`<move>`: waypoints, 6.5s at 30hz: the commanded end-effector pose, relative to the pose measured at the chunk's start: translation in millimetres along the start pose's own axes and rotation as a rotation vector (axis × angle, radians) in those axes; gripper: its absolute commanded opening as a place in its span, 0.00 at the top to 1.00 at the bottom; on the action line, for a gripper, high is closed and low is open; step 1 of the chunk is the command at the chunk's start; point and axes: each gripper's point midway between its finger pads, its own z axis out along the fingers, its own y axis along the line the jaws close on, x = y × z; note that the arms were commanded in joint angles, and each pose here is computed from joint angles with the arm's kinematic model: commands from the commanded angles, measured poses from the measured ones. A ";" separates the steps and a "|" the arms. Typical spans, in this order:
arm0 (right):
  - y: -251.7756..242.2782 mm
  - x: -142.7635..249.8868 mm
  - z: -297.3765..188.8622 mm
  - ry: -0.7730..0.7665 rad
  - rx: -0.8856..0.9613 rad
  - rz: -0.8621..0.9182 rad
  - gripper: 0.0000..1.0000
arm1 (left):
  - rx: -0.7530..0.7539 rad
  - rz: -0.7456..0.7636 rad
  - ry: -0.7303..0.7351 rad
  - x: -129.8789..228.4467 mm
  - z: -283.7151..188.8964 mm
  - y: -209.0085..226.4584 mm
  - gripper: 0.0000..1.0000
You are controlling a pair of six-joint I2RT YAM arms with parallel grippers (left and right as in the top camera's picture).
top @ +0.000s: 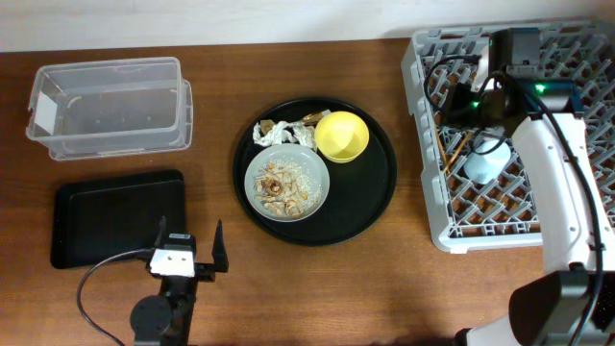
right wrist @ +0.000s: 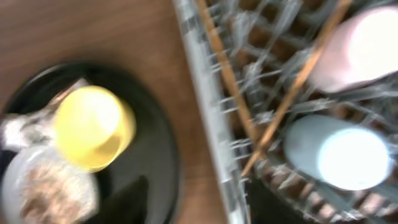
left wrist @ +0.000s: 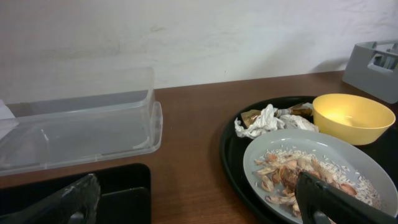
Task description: Sort waste into correct bins and load items into the dishwasher rack
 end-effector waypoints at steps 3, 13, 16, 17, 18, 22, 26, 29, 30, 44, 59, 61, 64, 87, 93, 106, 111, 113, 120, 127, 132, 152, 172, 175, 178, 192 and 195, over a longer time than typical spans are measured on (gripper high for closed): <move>46.9 18.8 -24.4 0.029 -0.163 -0.046 0.66 | 0.001 0.012 0.004 2.9 0.4 -0.6 0.01; 136.8 57.2 -15.3 0.047 -0.229 -0.281 0.15 | 0.001 0.012 0.004 2.9 0.4 -0.6 0.01; 166.9 62.2 4.2 0.037 -0.259 -0.340 0.11 | 0.001 0.012 0.004 2.9 0.4 -0.6 0.01; 175.9 62.5 11.7 0.031 -0.270 -0.354 0.12 | 0.001 0.012 0.004 2.9 0.4 -0.6 0.01; 187.1 62.6 22.5 0.023 -0.284 -0.370 0.11 | 0.001 0.012 0.004 2.9 0.4 -0.6 0.01; 206.0 60.7 75.9 -0.003 -0.240 -0.378 0.12 | 0.001 0.012 0.004 2.9 0.4 -0.6 0.01; 204.7 71.1 125.3 0.068 -0.186 -0.393 0.12 | 0.001 0.012 0.004 2.9 0.4 -0.6 0.01; 208.1 72.7 147.0 0.067 -0.175 -0.451 0.12 | 0.001 0.012 0.004 2.9 0.4 -0.6 0.01; 208.0 71.8 150.5 0.058 -0.165 -0.456 0.13 | 0.001 0.012 0.004 2.9 0.4 -0.6 0.01; 214.9 91.7 195.4 -0.008 0.006 -0.526 0.56 | 0.001 0.012 0.004 2.9 0.4 -0.6 0.01; 210.1 84.3 166.2 0.012 0.042 -0.509 0.96 | 0.001 0.012 0.004 2.9 0.4 -0.6 0.01; 216.1 68.9 141.7 -0.015 0.028 -0.500 0.96 | 0.001 0.012 0.004 2.9 0.4 -0.6 0.01; 223.2 34.7 85.0 -0.081 0.001 -0.472 0.96 | 0.001 0.012 0.004 2.9 0.4 -0.6 0.01; -45.1 -71.3 -67.5 -0.034 -0.360 0.133 0.96 | 0.001 0.012 0.004 2.9 0.4 -0.6 0.01; -84.0 -76.2 -88.2 -0.102 -0.469 0.141 0.96 | 0.001 0.012 0.004 2.9 0.4 -0.6 0.01; -116.6 -82.2 -25.2 -0.071 -0.557 0.214 0.96 | 0.001 0.012 0.004 2.9 0.4 -0.6 0.01; -102.2 -91.7 -45.7 -0.115 -0.863 0.256 0.96 | 0.001 0.012 0.004 2.9 0.4 -0.6 0.01; -109.3 -91.3 -44.2 -0.118 -0.880 0.279 0.96 | 0.001 0.012 0.004 2.9 0.4 -0.6 0.01; -141.6 -63.9 -8.0 -0.022 -0.879 0.452 0.96 | 0.001 0.012 0.004 2.9 0.4 -0.6 0.01; -139.1 -52.3 4.8 -0.040 -0.987 0.454 0.96 | 0.001 0.012 0.004 2.9 0.4 -0.6 0.01; -139.3 -52.7 1.4 -0.033 -1.011 0.488 0.96 | 0.001 0.012 0.004 2.9 0.4 -0.6 0.01; -149.3 -55.4 -21.1 -0.055 -1.108 0.596 0.96 | 0.001 0.012 0.004 2.9 0.4 -0.6 0.01; -162.4 -24.1 5.1 0.058 -0.963 0.667 0.96 | 0.001 0.012 0.004 2.9 0.4 -0.6 0.01; -165.9 -23.7 3.9 0.061 -0.961 0.688 0.96 | 0.001 0.012 0.004 2.9 0.4 -0.6 0.01; -172.6 -21.8 3.8 0.055 -0.945 0.697 0.91 | 0.001 0.012 0.004 2.9 0.4 -0.6 0.01; -170.5 -36.9 -14.2 -0.018 -1.068 0.711 0.96 | 0.001 0.012 0.004 2.9 0.4 -0.6 0.01; -170.2 -41.2 -16.1 -0.043 -1.086 0.689 0.96 | 0.001 0.012 0.004 2.9 0.4 -0.6 0.01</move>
